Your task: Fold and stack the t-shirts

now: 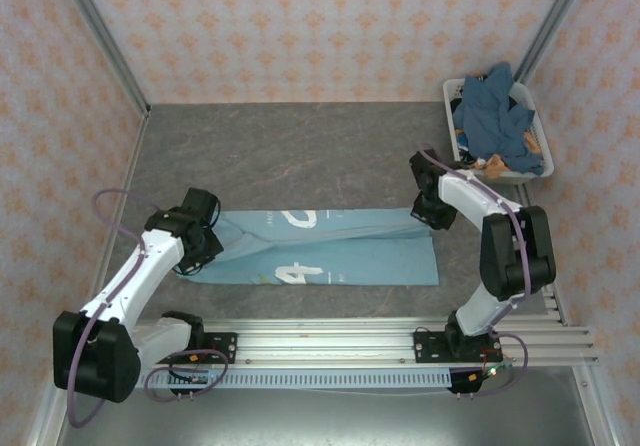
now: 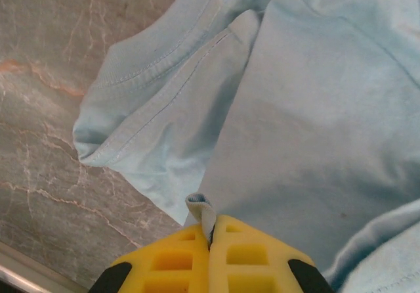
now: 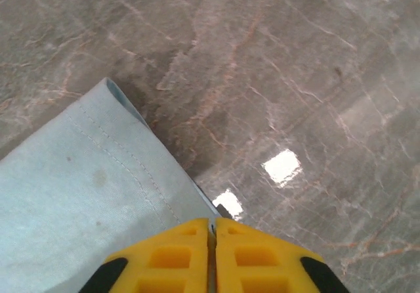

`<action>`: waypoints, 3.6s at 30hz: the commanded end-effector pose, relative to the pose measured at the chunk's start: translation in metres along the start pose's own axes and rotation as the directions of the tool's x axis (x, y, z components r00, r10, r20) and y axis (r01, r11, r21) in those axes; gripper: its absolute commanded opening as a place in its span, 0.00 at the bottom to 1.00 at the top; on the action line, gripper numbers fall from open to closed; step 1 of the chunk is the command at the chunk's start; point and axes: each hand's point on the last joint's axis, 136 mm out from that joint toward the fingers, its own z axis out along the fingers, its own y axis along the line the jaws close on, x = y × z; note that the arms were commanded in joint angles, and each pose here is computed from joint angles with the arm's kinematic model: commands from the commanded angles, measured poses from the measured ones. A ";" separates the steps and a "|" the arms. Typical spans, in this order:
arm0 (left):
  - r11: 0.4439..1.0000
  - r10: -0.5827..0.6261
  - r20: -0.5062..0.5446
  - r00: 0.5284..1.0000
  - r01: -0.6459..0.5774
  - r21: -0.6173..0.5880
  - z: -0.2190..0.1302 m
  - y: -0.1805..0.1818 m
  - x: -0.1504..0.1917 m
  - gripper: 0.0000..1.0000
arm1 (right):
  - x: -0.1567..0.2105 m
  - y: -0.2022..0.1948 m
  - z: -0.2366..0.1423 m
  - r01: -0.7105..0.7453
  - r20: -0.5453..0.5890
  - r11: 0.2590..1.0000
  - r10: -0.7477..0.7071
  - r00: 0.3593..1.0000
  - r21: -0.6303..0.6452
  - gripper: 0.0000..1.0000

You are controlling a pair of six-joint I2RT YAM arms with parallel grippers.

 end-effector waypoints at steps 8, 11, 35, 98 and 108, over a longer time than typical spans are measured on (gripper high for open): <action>0.999 -0.044 -0.013 0.999 0.043 -0.021 0.004 0.008 0.009 0.00 | 0.013 -0.025 -0.020 -0.091 0.034 0.996 0.090 0.995 0.020 0.33; 0.998 -0.044 -0.019 0.999 0.043 -0.040 0.006 0.010 0.011 0.00 | 0.018 -0.012 -0.020 -0.095 0.001 0.995 0.095 0.995 -0.023 0.33; 0.986 -0.060 -0.003 0.998 0.059 -0.153 0.022 0.017 0.001 0.00 | 0.048 -0.007 0.014 -0.099 -0.137 0.995 0.100 0.986 0.016 0.23; 0.951 -0.306 0.062 0.950 0.302 0.073 0.022 -0.026 -0.114 0.49 | 0.028 0.037 0.019 0.114 -0.136 0.993 -0.116 0.984 -0.021 0.15; 0.983 -0.167 0.017 0.986 0.165 0.077 0.054 -0.037 -0.149 0.43 | 0.027 0.046 0.014 0.112 -0.142 0.992 -0.119 0.983 -0.051 0.15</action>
